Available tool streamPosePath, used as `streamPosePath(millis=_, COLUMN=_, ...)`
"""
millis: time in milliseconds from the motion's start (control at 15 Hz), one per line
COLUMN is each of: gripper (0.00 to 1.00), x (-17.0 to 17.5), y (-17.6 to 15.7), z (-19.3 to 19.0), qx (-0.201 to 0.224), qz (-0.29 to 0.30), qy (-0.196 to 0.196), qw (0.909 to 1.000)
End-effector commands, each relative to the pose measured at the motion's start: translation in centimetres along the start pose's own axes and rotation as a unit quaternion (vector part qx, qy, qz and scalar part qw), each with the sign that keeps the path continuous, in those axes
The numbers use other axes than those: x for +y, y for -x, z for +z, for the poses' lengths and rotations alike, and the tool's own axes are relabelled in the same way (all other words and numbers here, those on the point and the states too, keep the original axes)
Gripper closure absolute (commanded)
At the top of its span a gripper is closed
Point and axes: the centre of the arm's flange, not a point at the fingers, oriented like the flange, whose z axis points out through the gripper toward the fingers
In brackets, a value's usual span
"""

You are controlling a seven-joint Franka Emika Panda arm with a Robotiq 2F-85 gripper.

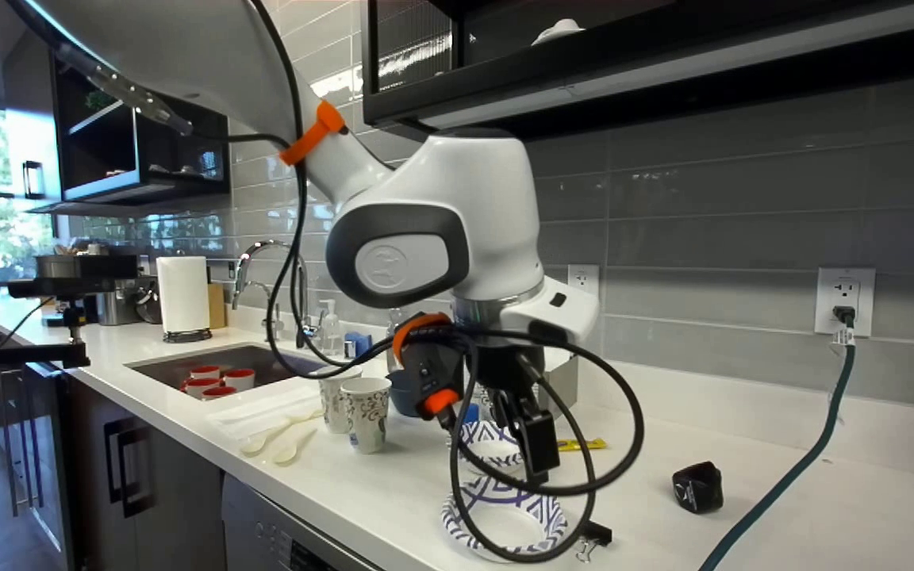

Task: Unpack the white and brown bowls, put the one on top to the right and the second to the left on the kitchen countertop

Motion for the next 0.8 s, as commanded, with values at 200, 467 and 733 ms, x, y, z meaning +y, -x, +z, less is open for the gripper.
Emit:
streamPosePath(millis=200, gripper=0.00, x=-8.0, y=-0.1, z=1.2, qx=-0.034, qz=-0.100, qy=0.043, qw=0.9935)
streamPosePath(millis=467, gripper=0.00, x=-11.5, y=-1.1, z=2.5, qx=-0.056, qz=-0.128, qy=0.036, qw=0.9895)
streamPosePath(millis=733, gripper=0.00, x=-13.3, y=-2.4, z=5.3, qx=-0.075, qz=-0.140, qy=0.039, qw=0.9864)
